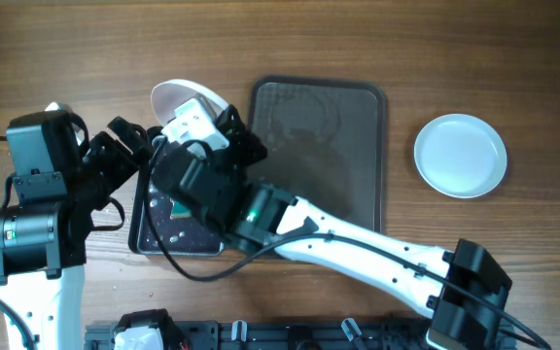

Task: Clean dirty plates on tray and stack at the side
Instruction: 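Lift the plate with the right gripper and tilt it over the black tray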

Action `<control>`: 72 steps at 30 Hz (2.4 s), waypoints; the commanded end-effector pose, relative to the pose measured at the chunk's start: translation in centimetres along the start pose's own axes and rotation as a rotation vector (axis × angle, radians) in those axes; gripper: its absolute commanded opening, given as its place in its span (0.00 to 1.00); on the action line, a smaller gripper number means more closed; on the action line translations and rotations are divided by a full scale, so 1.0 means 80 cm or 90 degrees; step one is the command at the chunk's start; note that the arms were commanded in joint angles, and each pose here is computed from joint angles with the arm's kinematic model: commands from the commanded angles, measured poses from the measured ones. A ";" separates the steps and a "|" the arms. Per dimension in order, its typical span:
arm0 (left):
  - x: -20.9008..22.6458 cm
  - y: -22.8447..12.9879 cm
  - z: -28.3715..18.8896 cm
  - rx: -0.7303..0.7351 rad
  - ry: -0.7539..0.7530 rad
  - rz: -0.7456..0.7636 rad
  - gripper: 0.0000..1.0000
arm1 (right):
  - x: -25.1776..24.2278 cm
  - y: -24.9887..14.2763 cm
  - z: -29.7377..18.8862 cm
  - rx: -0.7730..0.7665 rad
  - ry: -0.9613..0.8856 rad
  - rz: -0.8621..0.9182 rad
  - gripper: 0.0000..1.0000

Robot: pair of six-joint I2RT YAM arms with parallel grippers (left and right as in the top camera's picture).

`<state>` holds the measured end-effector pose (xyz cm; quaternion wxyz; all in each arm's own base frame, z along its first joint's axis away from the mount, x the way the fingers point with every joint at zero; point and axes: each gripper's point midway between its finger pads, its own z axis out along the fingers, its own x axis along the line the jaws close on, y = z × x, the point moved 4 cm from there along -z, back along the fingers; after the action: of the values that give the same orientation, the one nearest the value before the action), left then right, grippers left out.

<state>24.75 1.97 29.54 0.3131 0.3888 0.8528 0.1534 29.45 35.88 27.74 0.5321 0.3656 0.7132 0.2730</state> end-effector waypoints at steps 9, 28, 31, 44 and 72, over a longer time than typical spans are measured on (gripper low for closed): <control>-0.003 0.005 -0.007 -0.011 -0.010 0.001 1.00 | -0.013 0.017 -0.024 -0.024 -0.032 0.015 0.04; -0.003 0.005 -0.007 -0.011 -0.010 0.001 1.00 | -0.014 0.020 -0.024 -0.028 -0.034 0.014 0.04; -0.003 0.005 -0.007 -0.011 -0.010 0.001 1.00 | -0.013 0.020 -0.024 -0.029 -0.034 0.014 0.04; -0.003 0.005 -0.007 -0.011 -0.010 0.001 0.99 | -0.003 0.012 -0.019 -0.014 0.014 0.002 0.04; -0.003 0.005 -0.007 -0.011 -0.010 0.001 1.00 | -0.028 0.012 -0.004 -0.006 -0.006 -0.029 0.04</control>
<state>24.75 1.97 29.54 0.3131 0.3888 0.8528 0.1534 29.70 35.34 26.76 0.5157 0.3673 0.7287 0.2608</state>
